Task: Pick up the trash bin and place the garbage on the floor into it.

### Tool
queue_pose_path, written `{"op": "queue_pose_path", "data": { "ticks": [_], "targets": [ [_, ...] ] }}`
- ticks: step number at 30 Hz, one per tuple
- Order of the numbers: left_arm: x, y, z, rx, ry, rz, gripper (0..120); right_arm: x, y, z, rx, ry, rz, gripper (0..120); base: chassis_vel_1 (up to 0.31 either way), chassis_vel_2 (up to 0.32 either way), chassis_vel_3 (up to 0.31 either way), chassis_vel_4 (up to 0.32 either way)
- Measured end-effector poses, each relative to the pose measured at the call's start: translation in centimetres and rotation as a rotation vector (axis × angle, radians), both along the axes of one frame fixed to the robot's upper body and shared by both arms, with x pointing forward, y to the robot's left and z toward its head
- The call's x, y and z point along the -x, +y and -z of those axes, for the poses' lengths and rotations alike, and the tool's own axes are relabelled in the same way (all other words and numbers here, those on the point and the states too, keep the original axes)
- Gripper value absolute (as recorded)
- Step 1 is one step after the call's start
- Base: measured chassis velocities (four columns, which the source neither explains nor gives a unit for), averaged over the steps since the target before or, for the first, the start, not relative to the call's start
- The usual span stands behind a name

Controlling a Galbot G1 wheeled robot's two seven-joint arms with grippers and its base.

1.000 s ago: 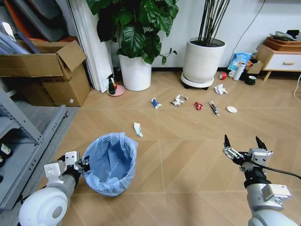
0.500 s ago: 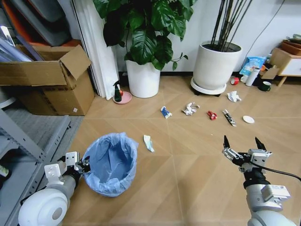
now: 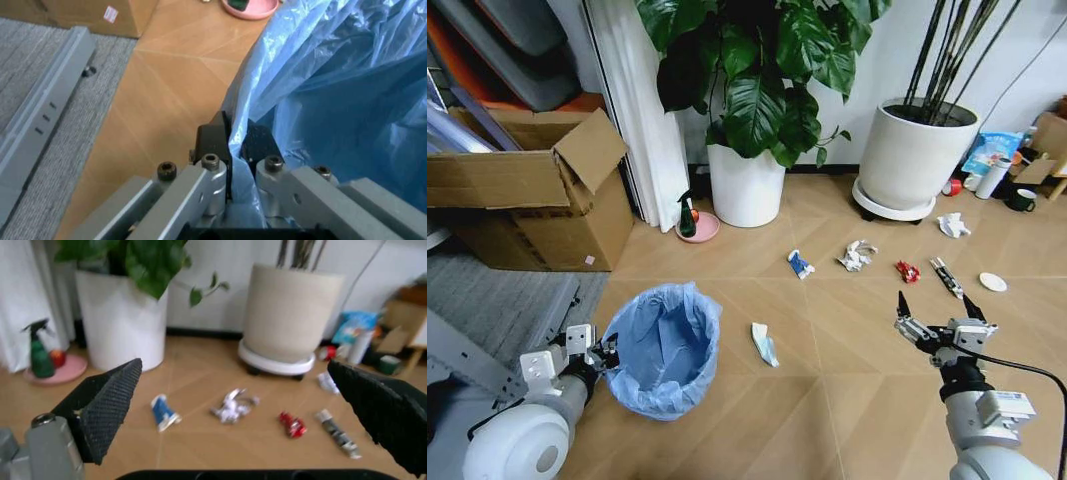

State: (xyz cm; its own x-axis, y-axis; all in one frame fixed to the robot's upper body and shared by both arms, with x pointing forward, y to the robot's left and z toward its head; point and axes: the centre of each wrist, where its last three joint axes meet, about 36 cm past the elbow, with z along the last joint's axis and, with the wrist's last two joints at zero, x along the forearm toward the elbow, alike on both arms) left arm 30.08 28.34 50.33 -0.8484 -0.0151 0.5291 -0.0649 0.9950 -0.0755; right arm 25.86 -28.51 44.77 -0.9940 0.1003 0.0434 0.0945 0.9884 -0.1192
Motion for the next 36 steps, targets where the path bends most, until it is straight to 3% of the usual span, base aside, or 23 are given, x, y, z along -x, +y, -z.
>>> {"op": "queue_pose_path", "data": {
  "ticks": [6, 9, 13, 18, 26, 31, 36],
  "targets": [
    [-0.4, -0.1, 0.5, 0.013, -0.008, 0.029, 0, -1.6, -1.1, 2.4, 0.038, 0.072, -0.050, 100, -0.003, -0.033, -0.003, 0.007],
    [-0.5, 0.2, 0.7, 0.001, -0.025, 0.049, 0, -4.2, -1.7, 4.7, 0.051, 0.124, -0.121, 100, 0.014, -0.050, -0.024, 0.019],
    [-0.5, 0.4, 0.6, -0.003, -0.035, 0.052, 0, -6.8, -1.6, 6.6, -0.014, 0.214, -0.185, 100, 0.000, 0.000, 0.000, 0.000],
    [0.1, 0.8, 0.5, -0.015, -0.031, 0.034, 0, -11.3, 1.3, 10.3, -0.123, 0.346, -0.282, 100, 0.000, 0.000, 0.000, 0.000],
    [1.1, 0.6, 0.0, -0.023, -0.040, 0.026, 0, -17.6, 5.2, 16.7, -0.149, 0.494, -0.459, 100, 0.000, 0.000, 0.000, 0.000],
    [1.3, 0.8, 0.0, -0.036, -0.040, 0.020, 0, -19.5, 6.5, 19.6, -0.160, 0.561, -0.580, 100, 0.000, 0.000, 0.000, 0.000],
    [1.2, 0.9, 0.1, -0.038, -0.040, 0.018, 0, -20.0, 8.3, 21.4, -0.163, 0.596, -0.597, 100, 0.000, 0.000, 0.000, 0.000]
  ]
}}
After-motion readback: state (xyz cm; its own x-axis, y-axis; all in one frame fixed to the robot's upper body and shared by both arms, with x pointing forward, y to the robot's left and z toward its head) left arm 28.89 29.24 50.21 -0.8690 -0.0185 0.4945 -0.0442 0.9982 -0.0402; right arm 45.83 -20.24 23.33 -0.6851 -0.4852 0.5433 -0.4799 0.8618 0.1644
